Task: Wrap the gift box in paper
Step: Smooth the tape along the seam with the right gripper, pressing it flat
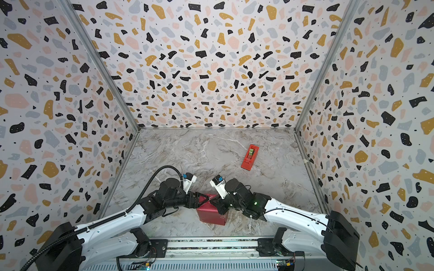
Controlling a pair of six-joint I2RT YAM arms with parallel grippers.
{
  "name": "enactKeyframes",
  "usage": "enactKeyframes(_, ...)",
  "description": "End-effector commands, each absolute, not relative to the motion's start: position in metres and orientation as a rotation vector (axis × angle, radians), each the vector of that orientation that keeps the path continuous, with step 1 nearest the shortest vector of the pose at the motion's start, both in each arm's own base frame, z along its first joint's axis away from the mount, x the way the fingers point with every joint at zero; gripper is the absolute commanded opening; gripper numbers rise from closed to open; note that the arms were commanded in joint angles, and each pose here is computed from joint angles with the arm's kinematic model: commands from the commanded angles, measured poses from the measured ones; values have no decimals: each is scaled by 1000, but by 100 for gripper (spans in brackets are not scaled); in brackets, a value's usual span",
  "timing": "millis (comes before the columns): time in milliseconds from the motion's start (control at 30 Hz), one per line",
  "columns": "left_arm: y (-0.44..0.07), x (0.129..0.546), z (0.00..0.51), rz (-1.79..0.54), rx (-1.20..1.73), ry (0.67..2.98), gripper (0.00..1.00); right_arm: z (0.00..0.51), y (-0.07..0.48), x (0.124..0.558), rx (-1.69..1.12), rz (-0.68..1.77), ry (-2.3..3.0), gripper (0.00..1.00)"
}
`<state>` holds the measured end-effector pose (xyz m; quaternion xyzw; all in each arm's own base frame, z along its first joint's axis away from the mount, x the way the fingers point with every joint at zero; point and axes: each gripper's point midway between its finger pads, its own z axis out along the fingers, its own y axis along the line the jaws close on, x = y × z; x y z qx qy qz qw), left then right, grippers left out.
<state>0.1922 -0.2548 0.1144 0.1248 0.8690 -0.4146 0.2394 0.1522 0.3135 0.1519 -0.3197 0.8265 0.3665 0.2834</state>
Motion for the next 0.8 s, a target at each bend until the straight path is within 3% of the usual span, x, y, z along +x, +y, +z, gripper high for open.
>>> enactKeyframes(0, -226, 181, 76, -918, 319, 2576, 82, 134, 302, 149, -842, 931, 2288, 10)
enactKeyframes(333, -227, 204, 99, -869, 306, 2497, 83, 132, 302, 147, -834, 949, 2301, 10)
enactKeyframes(767, -217, 189, 67, -826, 349, 2587, 81, 161, 318, 162, -776, 988, 2259, 14)
